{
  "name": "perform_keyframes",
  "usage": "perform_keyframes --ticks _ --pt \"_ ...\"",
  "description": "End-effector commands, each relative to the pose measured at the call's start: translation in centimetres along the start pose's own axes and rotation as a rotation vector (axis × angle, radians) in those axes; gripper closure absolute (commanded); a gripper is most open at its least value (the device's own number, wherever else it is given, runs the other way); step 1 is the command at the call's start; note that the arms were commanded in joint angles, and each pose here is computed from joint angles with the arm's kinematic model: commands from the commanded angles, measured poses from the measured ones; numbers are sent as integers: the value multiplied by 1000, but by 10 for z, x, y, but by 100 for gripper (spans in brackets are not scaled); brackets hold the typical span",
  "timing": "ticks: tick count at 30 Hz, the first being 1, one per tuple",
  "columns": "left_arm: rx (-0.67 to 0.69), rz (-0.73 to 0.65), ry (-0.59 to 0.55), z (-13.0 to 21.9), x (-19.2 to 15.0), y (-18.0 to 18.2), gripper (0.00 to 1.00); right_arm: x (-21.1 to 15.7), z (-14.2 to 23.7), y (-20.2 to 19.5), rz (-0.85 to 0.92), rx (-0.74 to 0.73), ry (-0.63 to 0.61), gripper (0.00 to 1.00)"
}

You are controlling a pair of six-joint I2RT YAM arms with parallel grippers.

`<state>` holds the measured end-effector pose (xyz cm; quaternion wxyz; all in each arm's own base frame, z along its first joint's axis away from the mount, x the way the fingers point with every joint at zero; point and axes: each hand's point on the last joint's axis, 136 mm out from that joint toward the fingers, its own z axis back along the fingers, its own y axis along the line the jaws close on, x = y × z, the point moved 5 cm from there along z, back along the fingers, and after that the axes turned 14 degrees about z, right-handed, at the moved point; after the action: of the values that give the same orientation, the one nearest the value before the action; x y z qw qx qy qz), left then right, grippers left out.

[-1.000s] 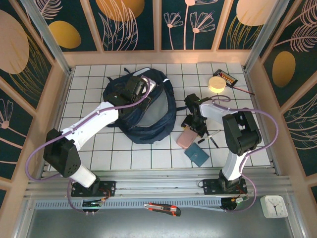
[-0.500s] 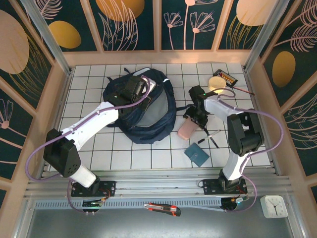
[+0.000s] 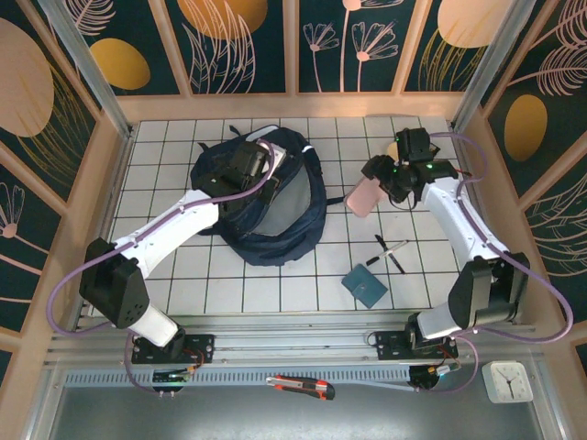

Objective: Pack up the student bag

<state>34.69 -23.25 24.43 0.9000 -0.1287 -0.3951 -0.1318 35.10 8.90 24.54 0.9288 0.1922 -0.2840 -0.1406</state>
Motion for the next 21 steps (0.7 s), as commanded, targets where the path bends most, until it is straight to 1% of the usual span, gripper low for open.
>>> perform_keyframes --ticks 1,5,11,15,18,21 --pt "-51 67 -160 22 32 -2 100 33 34 31 70 166 -153 31" --pt "-33 89 -175 24 34 2 100 45 47 46 85 246 -204 31" --pt "-46 112 -180 25 36 2 100 52 58 62 87 348 -231 32" --pt "-73 131 -200 28 37 0 100 48 55 70 67 431 -212 32" --pt "-99 166 -235 33 40 0 100 40 48 80 50 496 -196 32" --pt "-129 205 -251 36 45 -3 100 28 36 94 49 551 -158 33"
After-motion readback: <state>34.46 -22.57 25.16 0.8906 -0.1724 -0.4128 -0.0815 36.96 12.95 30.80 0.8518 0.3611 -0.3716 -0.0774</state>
